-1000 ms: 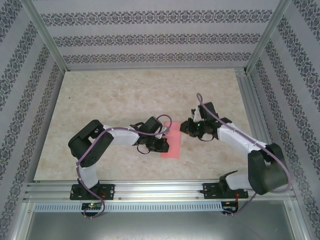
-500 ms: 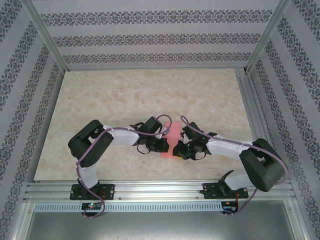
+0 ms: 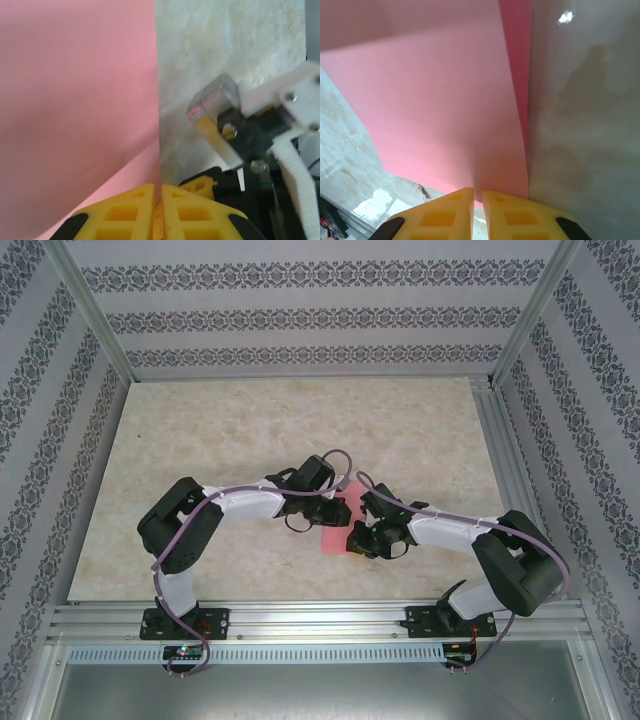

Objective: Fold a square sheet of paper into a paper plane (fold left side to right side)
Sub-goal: Hold the square sheet of paper at the center of the table, then first fold the square sheet of paper in half at the center of the table.

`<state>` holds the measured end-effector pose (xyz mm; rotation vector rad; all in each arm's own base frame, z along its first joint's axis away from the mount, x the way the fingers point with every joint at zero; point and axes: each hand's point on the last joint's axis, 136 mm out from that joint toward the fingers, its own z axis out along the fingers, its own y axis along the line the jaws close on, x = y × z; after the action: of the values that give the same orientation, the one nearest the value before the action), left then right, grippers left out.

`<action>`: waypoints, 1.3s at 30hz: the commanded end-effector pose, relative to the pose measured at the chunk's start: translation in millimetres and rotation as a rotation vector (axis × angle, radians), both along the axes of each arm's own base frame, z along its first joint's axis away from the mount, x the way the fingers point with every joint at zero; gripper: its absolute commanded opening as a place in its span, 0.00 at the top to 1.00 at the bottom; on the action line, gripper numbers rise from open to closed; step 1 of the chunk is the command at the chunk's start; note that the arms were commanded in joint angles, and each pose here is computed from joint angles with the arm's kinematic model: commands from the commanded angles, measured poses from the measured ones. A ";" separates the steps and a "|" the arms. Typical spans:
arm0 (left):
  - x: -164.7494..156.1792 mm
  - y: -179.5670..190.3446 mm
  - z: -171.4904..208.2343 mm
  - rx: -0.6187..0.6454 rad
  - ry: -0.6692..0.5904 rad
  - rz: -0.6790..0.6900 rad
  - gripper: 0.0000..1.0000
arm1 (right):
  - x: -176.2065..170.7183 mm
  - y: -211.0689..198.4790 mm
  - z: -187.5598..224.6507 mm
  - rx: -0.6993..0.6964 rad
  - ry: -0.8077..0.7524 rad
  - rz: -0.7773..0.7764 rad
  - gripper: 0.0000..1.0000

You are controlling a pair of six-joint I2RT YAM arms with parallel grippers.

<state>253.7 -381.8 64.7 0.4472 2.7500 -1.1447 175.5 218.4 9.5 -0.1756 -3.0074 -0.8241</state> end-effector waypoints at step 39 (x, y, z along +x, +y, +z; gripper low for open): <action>101.8 62.8 -47.5 0.157 -0.062 0.182 0.86 | -18.7 -47.1 -29.1 -0.277 0.049 0.012 0.85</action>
<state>321.3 -337.9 21.7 0.2883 2.8092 -0.9798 185.3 210.9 8.2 -0.1570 -3.0826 -0.7124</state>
